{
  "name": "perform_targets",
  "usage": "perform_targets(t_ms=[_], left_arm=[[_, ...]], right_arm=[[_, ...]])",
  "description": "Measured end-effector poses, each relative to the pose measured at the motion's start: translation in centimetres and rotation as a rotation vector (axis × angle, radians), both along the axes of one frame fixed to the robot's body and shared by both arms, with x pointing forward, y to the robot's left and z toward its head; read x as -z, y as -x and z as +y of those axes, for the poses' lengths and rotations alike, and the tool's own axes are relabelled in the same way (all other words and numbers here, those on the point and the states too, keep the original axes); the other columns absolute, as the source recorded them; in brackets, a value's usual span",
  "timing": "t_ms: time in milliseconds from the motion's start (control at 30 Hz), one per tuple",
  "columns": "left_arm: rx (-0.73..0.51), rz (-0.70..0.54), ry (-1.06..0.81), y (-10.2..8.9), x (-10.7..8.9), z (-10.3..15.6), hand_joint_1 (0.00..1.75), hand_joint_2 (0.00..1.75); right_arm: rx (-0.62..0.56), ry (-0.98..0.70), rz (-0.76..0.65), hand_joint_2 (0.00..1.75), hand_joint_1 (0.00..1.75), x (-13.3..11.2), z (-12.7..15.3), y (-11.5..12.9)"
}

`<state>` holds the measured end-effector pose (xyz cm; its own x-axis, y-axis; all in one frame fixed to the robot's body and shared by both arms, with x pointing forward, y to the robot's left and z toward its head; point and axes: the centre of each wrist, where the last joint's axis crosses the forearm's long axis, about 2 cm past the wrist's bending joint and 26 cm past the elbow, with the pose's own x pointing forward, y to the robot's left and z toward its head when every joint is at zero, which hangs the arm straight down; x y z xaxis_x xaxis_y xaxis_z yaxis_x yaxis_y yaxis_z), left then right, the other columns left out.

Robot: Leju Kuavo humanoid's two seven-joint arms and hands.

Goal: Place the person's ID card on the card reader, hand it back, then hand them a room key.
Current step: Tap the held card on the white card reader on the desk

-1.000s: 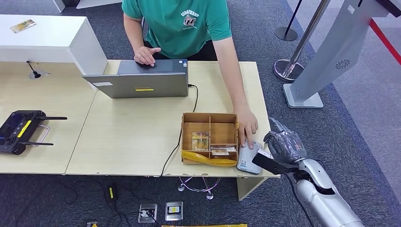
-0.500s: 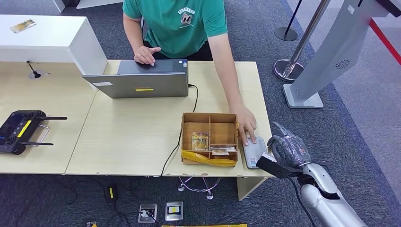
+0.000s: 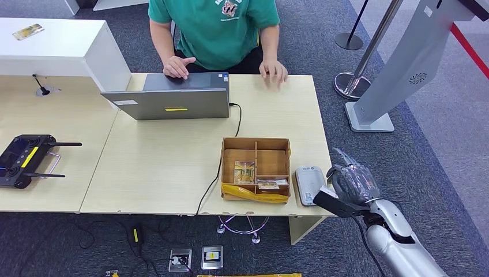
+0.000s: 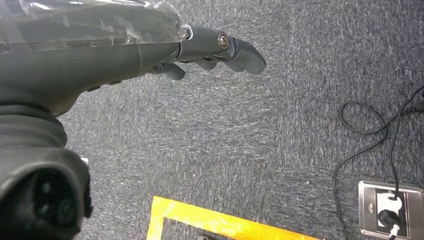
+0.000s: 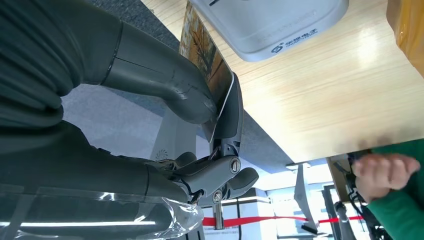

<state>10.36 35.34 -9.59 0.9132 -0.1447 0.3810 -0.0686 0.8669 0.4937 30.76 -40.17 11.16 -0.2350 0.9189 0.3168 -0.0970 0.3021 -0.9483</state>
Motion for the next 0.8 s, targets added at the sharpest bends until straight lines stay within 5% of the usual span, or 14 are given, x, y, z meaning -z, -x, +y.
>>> perform_targets(t_ms=[800], left_arm=[[0.009,-0.002,0.004,-0.1,-0.1,0.2,0.0,0.0]], right_arm=[[-0.024,-0.042,0.025,1.75,1.75,1.8,1.0,0.9]])
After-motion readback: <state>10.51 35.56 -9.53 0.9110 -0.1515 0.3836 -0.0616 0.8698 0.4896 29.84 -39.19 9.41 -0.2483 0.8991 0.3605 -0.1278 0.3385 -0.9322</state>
